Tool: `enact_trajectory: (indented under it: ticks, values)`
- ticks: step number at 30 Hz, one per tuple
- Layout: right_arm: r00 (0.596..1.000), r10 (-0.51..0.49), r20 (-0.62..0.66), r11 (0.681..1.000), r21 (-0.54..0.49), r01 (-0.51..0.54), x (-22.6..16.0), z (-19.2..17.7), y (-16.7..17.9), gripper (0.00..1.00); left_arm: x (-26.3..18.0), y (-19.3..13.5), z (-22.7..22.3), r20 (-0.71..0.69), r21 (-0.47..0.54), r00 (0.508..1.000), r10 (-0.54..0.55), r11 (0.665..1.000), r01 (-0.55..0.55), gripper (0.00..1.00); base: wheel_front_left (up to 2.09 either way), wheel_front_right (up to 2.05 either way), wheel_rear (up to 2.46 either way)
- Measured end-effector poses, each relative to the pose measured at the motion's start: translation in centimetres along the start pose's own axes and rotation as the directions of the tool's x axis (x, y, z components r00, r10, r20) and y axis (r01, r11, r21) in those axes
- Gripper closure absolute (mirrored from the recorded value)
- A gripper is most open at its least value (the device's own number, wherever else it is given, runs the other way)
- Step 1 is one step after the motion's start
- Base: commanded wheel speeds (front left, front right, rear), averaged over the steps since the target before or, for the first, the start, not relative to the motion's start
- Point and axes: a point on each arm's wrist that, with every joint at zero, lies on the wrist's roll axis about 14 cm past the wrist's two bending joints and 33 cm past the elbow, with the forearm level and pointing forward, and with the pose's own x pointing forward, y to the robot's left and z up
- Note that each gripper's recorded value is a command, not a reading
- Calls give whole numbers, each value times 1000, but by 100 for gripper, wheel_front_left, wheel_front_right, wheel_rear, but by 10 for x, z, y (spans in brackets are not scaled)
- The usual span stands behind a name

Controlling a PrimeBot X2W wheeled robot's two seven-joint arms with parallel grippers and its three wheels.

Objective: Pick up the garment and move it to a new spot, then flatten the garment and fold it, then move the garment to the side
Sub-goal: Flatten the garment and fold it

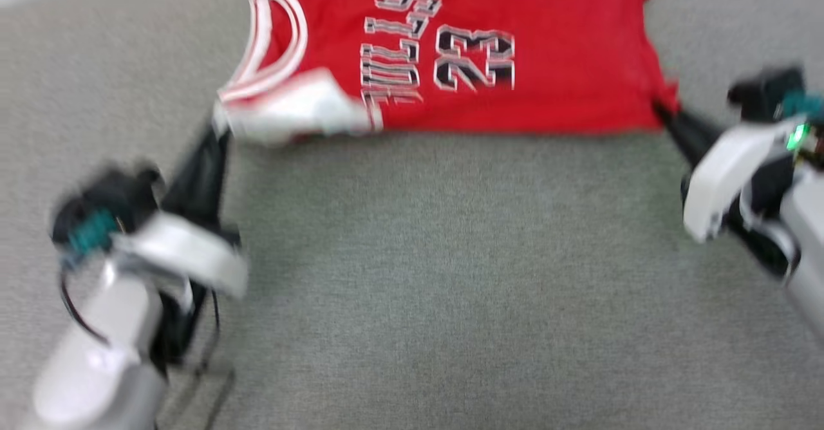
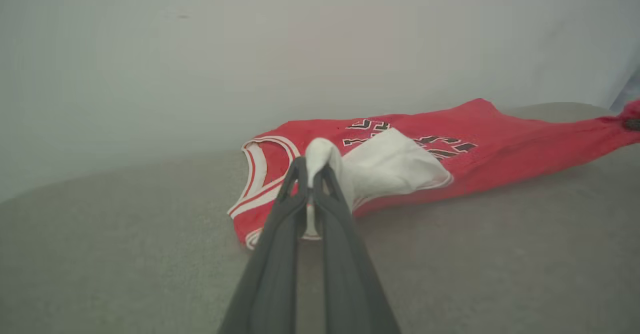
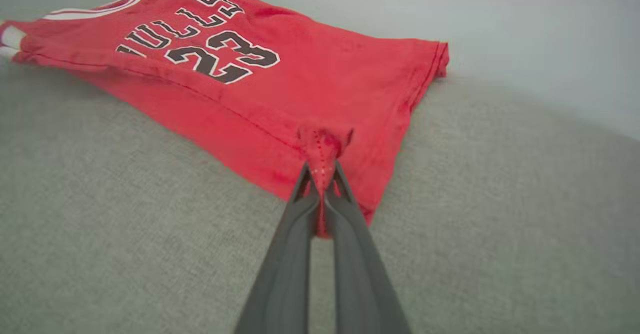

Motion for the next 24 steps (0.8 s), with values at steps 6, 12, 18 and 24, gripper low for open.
enact_trajectory:
  ticks: [6,12,18,24]
  values:
    - [997,27,-79,999,20,-25,-47,-36,20,100,-62,-18,-24,-102,-34,995,-3,999,0,100,0,0,0]
    - [994,47,-101,999,-12,-48,-88,-56,36,100,-123,-30,-42,-191,-63,981,9,998,-21,100,0,0,0]
    - [994,46,-103,999,10,-45,-126,-73,47,100,-174,-45,-50,-246,-114,969,8,993,-37,100,0,0,0]
    - [990,26,-141,998,62,-18,-166,-95,48,100,-217,-74,-62,-323,-194,945,-47,981,-17,100,0,0,0]
